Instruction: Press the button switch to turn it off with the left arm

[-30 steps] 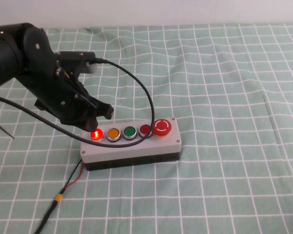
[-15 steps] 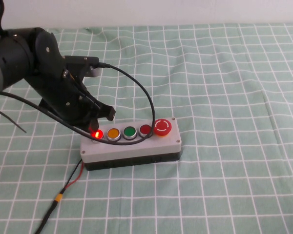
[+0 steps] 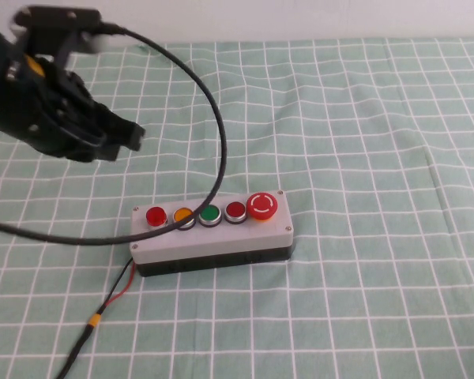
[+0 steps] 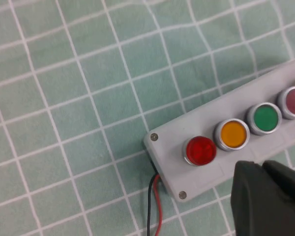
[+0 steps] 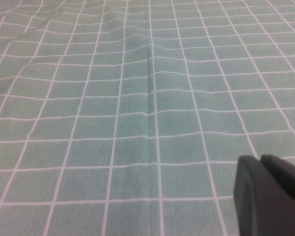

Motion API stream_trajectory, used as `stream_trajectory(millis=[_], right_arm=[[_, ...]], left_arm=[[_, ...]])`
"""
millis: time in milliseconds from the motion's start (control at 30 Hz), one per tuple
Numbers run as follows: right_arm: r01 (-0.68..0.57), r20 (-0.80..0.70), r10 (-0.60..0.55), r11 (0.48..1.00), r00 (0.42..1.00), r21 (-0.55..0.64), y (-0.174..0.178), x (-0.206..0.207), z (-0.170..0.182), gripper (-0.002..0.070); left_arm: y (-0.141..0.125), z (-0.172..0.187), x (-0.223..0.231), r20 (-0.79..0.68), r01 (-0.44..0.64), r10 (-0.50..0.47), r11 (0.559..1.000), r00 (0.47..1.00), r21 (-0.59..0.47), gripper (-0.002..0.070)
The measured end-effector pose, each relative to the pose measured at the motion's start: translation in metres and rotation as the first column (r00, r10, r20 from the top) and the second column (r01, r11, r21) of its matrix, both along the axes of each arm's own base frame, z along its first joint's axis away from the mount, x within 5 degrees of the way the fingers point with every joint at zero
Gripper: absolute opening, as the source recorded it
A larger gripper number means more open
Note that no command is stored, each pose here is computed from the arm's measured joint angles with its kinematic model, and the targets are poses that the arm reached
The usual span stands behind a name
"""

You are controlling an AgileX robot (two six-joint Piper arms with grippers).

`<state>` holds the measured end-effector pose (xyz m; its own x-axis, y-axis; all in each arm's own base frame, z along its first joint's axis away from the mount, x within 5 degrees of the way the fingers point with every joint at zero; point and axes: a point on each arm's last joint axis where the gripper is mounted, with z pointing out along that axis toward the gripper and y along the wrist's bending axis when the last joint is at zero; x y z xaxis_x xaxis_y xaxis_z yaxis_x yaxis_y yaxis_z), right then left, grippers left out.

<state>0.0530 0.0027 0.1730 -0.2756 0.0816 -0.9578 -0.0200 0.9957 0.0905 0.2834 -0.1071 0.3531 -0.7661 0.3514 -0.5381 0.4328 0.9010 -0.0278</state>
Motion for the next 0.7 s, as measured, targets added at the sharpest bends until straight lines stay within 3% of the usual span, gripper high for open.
stream_trajectory(millis=[167, 267, 433, 700], right_arm=[[0.000, 0.000, 0.000, 1.000, 1.000, 0.000, 0.000, 0.000, 0.000, -0.0018], [0.000, 0.000, 0.000, 1.000, 1.000, 0.000, 0.000, 0.000, 0.000, -0.0017], [0.000, 0.000, 0.000, 1.000, 1.000, 0.000, 0.000, 0.000, 0.000, -0.0017], [0.000, 0.000, 0.000, 1.000, 1.000, 0.000, 0.000, 0.000, 0.000, -0.0017]], left_arm=[[0.020, 0.055, -0.056, 0.149, -0.007, 0.014, 0.999, 0.989, -0.048, -0.0002], [0.034, 0.071, -0.089, 0.206, -0.027, 0.039, 0.998, 0.978, -0.059, -0.0002], [0.058, 0.075, -0.149, 0.259, -0.062, 0.083, 0.994, 0.962, -0.089, -0.0002], [0.090, 0.049, -0.239, 0.359, -0.082, 0.140, 0.982, 0.923, -0.172, -0.0002]])
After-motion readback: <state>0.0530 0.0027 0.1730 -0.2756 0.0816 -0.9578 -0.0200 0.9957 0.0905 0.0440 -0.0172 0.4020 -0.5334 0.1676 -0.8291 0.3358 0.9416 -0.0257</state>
